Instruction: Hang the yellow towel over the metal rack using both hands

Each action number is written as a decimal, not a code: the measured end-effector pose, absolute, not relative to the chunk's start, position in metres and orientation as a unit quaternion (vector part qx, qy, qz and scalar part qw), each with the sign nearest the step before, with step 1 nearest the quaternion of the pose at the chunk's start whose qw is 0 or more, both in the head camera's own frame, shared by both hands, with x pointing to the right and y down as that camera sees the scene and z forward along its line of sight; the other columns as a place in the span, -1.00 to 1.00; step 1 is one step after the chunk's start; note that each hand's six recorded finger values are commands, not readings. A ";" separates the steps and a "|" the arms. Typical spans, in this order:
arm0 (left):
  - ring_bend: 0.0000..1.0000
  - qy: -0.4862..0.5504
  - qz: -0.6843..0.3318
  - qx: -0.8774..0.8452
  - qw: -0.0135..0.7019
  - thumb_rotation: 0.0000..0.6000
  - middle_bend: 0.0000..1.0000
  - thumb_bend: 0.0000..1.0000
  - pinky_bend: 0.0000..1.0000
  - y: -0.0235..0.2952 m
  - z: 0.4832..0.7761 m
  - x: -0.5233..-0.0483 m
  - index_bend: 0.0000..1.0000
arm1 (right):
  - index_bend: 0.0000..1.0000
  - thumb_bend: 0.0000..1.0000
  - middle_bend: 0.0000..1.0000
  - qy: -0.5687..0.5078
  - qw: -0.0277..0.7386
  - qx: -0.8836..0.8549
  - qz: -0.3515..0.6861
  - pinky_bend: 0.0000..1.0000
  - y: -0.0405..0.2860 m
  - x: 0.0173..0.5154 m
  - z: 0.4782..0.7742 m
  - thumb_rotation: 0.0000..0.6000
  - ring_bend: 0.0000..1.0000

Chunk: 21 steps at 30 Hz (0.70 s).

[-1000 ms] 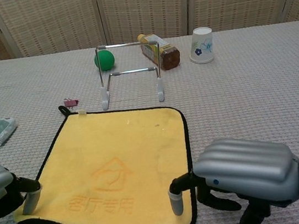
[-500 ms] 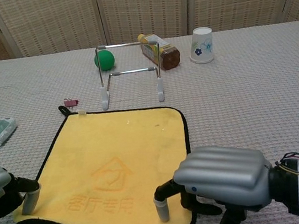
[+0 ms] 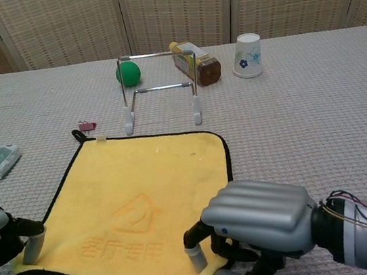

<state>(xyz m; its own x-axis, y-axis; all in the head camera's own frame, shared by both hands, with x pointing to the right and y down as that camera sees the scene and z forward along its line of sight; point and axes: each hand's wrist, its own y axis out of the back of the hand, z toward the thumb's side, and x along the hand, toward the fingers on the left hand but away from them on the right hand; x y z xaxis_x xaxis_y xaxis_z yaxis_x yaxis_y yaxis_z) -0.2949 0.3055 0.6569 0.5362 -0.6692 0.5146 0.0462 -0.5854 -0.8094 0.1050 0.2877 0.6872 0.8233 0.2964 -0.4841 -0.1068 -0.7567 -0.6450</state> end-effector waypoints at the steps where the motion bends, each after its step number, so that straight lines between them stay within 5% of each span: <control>1: 0.68 0.202 -0.437 -0.775 0.409 1.00 1.00 -0.25 0.78 0.305 0.656 -0.295 0.30 | 0.01 -0.01 0.77 -0.056 0.344 -0.891 0.292 1.00 0.287 0.105 0.687 1.00 0.95; 12: 0.69 0.225 -0.409 -0.779 0.417 1.00 1.00 -0.25 0.79 0.289 0.644 -0.294 0.32 | 0.42 0.10 0.80 -0.111 0.335 -0.895 0.274 1.00 0.268 0.102 0.675 1.00 0.98; 21: 0.69 0.266 -0.356 -0.785 0.431 1.00 1.00 -0.25 0.79 0.236 0.614 -0.283 0.32 | 0.53 0.11 0.83 -0.179 0.362 -0.880 0.250 1.00 0.221 0.108 0.640 1.00 1.00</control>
<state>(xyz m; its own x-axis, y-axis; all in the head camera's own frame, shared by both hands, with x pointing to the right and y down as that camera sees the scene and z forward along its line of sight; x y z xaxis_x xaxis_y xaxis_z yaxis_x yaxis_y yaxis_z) -0.2835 0.2364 0.6145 0.6056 -0.7244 0.3294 -0.1111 -0.4868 -0.8664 0.1084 0.2208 0.6403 0.8110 0.4966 -0.3093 0.1347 -0.6730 -0.7273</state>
